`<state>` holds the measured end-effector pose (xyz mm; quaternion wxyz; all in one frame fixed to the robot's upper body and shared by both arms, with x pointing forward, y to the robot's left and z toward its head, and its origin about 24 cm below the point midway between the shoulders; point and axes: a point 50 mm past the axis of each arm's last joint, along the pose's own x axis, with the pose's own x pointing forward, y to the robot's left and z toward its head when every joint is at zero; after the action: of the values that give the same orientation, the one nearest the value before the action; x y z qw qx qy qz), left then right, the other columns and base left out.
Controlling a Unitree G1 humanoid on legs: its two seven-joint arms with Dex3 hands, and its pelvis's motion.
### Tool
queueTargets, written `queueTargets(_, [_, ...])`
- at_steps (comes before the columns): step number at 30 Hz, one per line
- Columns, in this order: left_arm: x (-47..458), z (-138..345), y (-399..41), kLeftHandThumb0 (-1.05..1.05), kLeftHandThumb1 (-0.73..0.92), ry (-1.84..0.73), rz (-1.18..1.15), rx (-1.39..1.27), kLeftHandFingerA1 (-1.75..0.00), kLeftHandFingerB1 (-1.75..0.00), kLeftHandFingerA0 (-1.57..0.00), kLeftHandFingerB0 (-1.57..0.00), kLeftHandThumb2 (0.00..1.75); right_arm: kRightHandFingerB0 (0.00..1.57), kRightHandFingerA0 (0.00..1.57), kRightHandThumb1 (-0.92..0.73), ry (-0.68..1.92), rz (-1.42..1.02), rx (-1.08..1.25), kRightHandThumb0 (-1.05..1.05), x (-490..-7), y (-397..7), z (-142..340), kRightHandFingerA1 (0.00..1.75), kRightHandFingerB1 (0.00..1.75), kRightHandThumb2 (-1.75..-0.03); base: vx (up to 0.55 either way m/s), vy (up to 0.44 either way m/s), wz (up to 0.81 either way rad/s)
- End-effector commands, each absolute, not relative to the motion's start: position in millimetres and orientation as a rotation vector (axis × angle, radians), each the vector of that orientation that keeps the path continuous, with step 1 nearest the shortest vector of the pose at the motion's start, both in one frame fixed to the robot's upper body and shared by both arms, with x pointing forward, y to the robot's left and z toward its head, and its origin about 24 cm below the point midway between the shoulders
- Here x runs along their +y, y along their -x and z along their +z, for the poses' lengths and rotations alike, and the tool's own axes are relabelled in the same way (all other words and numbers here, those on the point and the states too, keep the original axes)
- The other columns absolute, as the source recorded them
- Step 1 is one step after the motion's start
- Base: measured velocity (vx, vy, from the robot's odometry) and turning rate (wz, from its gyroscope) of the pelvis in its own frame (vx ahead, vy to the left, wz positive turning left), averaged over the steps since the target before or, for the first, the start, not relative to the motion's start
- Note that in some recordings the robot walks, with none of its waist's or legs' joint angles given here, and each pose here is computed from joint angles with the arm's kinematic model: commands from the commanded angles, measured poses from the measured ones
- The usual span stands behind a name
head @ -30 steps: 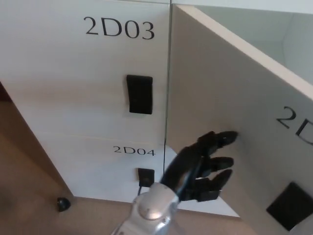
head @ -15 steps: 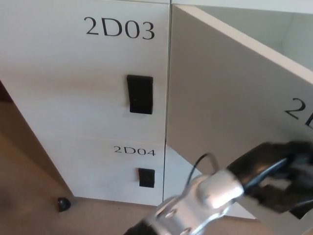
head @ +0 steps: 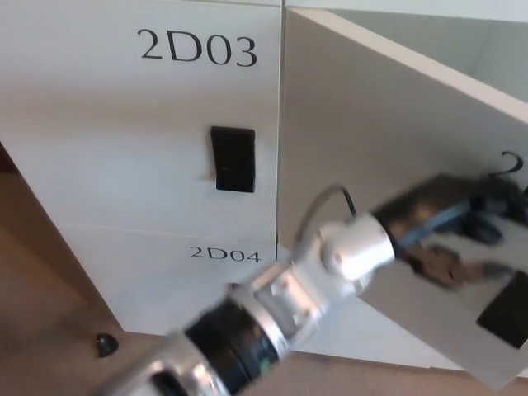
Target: The robot walks towards an open cabinet and lifts its left hand to push the door towards the right to close it.
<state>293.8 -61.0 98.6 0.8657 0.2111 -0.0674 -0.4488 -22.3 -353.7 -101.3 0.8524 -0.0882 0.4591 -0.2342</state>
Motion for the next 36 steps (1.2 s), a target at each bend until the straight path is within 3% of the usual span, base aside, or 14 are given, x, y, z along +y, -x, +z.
queueTargets(1, [71.0, 391.4, -400.6, -0.53, 0.64, -0.693, -0.203, -0.387, -0.32, -0.29, -0.18, -0.20, 0.60, 0.41, 0.49, -0.56, 0.109, -0.451, 0.747, -0.37, -346.4, 6.6, -92.3, 0.55, 0.49, -0.73, 0.00, 0.000, 0.00])
queueTargets(3, [88.8, 393.1, -403.1, -0.53, 0.64, -0.701, -0.158, -0.369, -0.32, -0.29, -0.18, -0.20, 0.60, 0.41, 0.49, -0.56, 0.103, -0.451, 0.733, -0.37, -347.8, 3.2, -91.2, 0.55, 0.49, -0.73, 0.00, 0.000, 0.00])
queueTargets(4, [110.1, 383.7, -408.3, -0.29, 0.48, -0.715, -0.118, -0.326, -0.52, -0.49, -0.07, -0.06, 1.00, 0.46, 0.53, -0.65, 0.106, -0.443, 0.712, -0.29, -349.9, -2.0, -89.2, 0.51, 0.43, -0.59, 0.00, 0.000, 0.00])
queueTargets(11, [170.1, 333.4, -420.8, -0.31, 0.51, -0.745, -0.052, -0.164, -0.49, -0.47, -0.01, 0.00, 1.01, 0.45, 0.56, -0.66, 0.171, -0.406, 0.677, -0.31, -356.3, -5.9, -80.1, 0.50, 0.42, -0.59, 0.00, 0.000, 0.00])
queueTargets(12, [177.8, 326.2, -421.2, -0.52, 0.63, -0.739, -0.056, -0.148, -0.33, -0.28, -0.22, -0.16, 0.60, 0.46, 0.55, -0.66, 0.172, -0.400, 0.673, -0.30, -356.8, -6.3, -78.9, 0.50, 0.43, -0.59, 0.00, 0.000, 0.00])
queueTargets(18, [191.6, 316.8, -420.6, -0.50, 0.62, -0.727, -0.067, -0.126, -0.33, -0.28, -0.23, -0.19, 0.60, 0.45, 0.57, -0.67, 0.183, -0.378, 0.656, -0.28, -354.0, -13.5, -78.5, 0.51, 0.43, -0.59, 0.00, -0.001, 0.01])
queueTargets(19, [191.4, 311.6, -417.4, -0.59, 0.53, -0.729, -0.156, -0.149, -0.42, -0.37, -0.19, -0.12, 0.78, 0.44, 0.54, -0.55, 0.169, -0.364, 0.632, -0.37, -349.0, -21.3, -79.4, 0.60, 0.52, -0.76, 0.00, 0.000, 0.00])
queueTargets(20, [183.5, 308.1, -413.3, -0.57, 0.66, -0.743, -0.243, -0.178, -0.32, -0.29, -0.27, -0.22, 0.61, 0.48, 0.56, -0.66, 0.148, -0.368, 0.621, -0.27, -348.2, -24.3, -79.4, 0.53, 0.44, -0.59, -0.09, -0.006, 0.01])
queueTargets(25, [152.6, 295.8, -387.0, -0.57, 0.65, -0.742, -0.530, -0.283, -0.33, -0.30, -0.32, -0.27, 0.60, 0.51, 0.56, -0.66, 0.124, -0.357, 0.581, -0.29, -345.4, -32.9, -75.9, 0.50, 0.44, -0.59, -0.08, -0.010, 0.02])
queueTargets(26, [126.8, 281.6, -350.3, -0.57, 0.47, -0.717, -0.759, -0.336, -0.53, -0.43, -0.37, -0.19, 0.88, 0.50, 0.57, -0.65, 0.112, -0.322, 0.517, -0.30, -340.7, -48.8, -68.9, 0.53, 0.46, -0.58, 0.00, 0.000, 0.00])
queueTargets(29, [98.8, 255.0, -283.3, -0.58, 0.48, -0.677, -1.061, -0.365, -0.51, -0.42, -0.36, -0.20, 0.86, 0.55, 0.62, -0.64, 0.081, -0.270, 0.429, -0.25, -330.6, -79.0, -56.5, 0.63, 0.49, -0.58, -0.02, -0.006, 0.02])
queueTargets(30, [98.8, 255.0, -283.3, -0.58, 0.48, -0.677, -1.061, -0.365, -0.51, -0.42, -0.36, -0.20, 0.86, 0.55, 0.62, -0.64, 0.081, -0.270, 0.429, -0.25, -330.6, -79.0, -56.5, 0.63, 0.49, -0.58, -0.04, -0.013, 0.13])
queueTargets(35, [91.2, 213.8, -183.6, -0.63, 0.51, -0.486, -1.443, -0.287, -0.54, -0.44, -0.43, -0.25, 0.91, 0.47, 0.60, -0.70, 0.093, -0.104, 0.277, -0.22, -304.8, -127.7, -25.7, 0.52, 0.46, -0.60, 0.00, 0.000, 0.00])
queueTargets(36, [91.2, 213.8, -183.6, -0.63, 0.51, -0.486, -1.443, -0.287, -0.54, -0.44, -0.43, -0.25, 0.91, 0.47, 0.60, -0.70, 0.093, -0.104, 0.277, -0.22, -304.8, -127.7, -25.7, 0.52, 0.46, -0.60, 0.00, 0.000, 0.00])
